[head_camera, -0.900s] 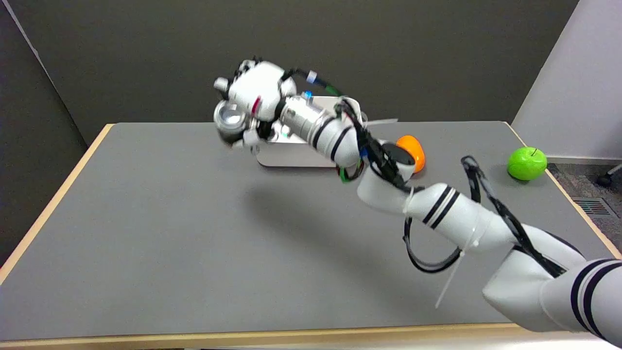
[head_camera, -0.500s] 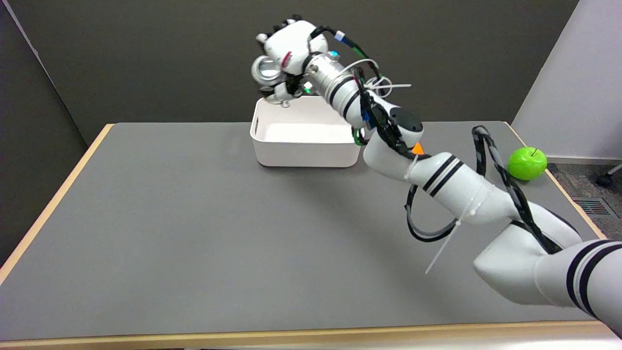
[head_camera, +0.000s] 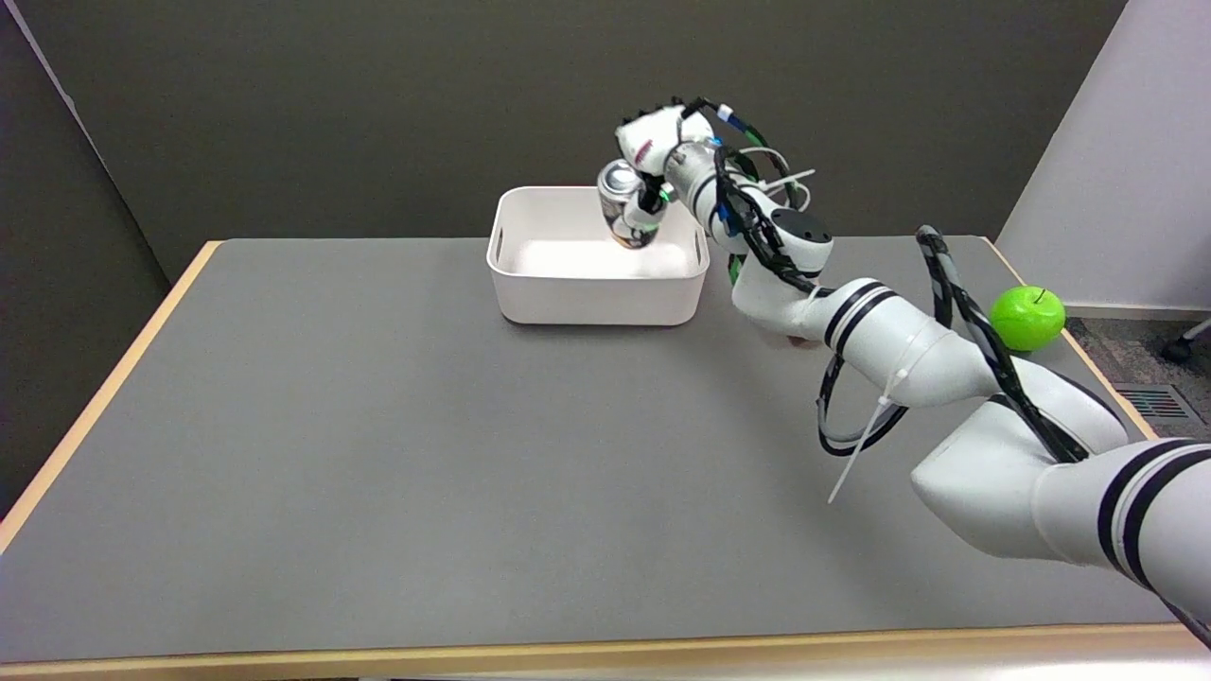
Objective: Place the black can into the white box.
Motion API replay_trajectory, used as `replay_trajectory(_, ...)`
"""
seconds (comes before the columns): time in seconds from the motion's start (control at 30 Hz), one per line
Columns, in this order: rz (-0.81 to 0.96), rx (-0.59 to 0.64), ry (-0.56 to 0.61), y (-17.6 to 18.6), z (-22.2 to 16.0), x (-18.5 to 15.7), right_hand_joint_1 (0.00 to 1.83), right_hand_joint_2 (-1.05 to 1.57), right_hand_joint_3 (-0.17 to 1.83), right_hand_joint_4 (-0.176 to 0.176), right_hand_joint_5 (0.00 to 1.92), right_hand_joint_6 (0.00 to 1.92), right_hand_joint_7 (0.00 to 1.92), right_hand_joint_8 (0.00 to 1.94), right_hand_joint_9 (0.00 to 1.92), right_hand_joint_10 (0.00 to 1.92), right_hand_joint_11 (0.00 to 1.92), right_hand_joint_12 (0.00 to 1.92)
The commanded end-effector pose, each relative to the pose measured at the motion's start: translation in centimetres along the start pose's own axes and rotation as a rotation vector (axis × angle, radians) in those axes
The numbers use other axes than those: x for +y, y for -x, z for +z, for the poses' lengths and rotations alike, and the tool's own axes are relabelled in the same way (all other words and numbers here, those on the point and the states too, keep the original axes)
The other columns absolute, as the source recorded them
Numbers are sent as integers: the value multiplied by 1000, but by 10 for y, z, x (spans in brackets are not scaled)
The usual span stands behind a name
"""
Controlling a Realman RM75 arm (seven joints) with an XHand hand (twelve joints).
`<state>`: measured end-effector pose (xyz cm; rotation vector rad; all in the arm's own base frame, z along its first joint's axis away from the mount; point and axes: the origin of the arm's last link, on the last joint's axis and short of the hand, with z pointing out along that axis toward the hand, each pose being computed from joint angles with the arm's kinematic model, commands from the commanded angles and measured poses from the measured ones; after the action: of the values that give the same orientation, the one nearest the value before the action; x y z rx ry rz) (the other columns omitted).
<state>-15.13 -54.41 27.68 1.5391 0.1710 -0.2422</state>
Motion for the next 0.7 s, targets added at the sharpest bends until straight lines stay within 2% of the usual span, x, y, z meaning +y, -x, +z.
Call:
replay_trajectory(0.03, 154, -130, 62, 41, 2, 19, 1145, 1147, 246, -56, 592, 1623, 829, 1251, 646, 1183, 323, 1399)
replay_trajectory(0.07, 157, -120, 51, 39, 3, 16, 762, 851, 713, 24, 326, 877, 532, 746, 468, 949, 180, 1220)
replay_trajectory(0.1, 157, -107, 34, 35, 2, 13, 526, 668, 990, 71, 157, 414, 339, 432, 341, 792, 84, 1107)
replay_trajectory(0.17, 171, -82, 3, 29, 2, 7, 475, 625, 977, 66, 85, 287, 235, 344, 202, 677, 15, 1069)
replay_trajectory(0.23, 203, -51, -30, 23, 0, 2, 327, 516, 931, 56, 4, 141, 40, 201, 10, 510, -1, 966)
replay_trajectory(0.3, 257, -16, -50, 15, -5, 1, 234, 477, 895, 18, -1, -1, -1, 50, -1, 346, -1, 905)
replay_trajectory(0.4, 337, 14, -47, 12, -13, 6, 250, 474, 849, 23, -1, -1, -1, 25, -1, 288, -1, 933)
replay_trajectory(0.43, 366, 21, -44, 11, -15, 10, 231, 453, 850, 15, -1, -1, -1, 5, -1, 179, -1, 871)
replay_trajectory(0.5, 474, 42, -36, 17, -25, 24, 228, 448, 851, 11, -1, -1, -1, -1, -1, 98, -1, 816)
replay_trajectory(0.57, 574, 71, -54, 23, -36, 35, 216, 477, 857, 18, -1, -1, -1, -1, -1, 24, -1, 636)
replay_trajectory(0.63, 672, 126, -82, 24, -50, 49, 199, 516, 869, 19, -1, -1, -1, -1, -1, -1, -1, 439)
replay_trajectory(0.67, 725, 164, -82, 23, -59, 61, 187, 574, 873, 14, -1, 30, 19, 34, 17, 77, -1, 438)
replay_trajectory(0.7, 785, 180, -68, 28, -68, 72, 172, 693, 866, 0, -1, 119, 77, 133, 70, 298, -1, 644)
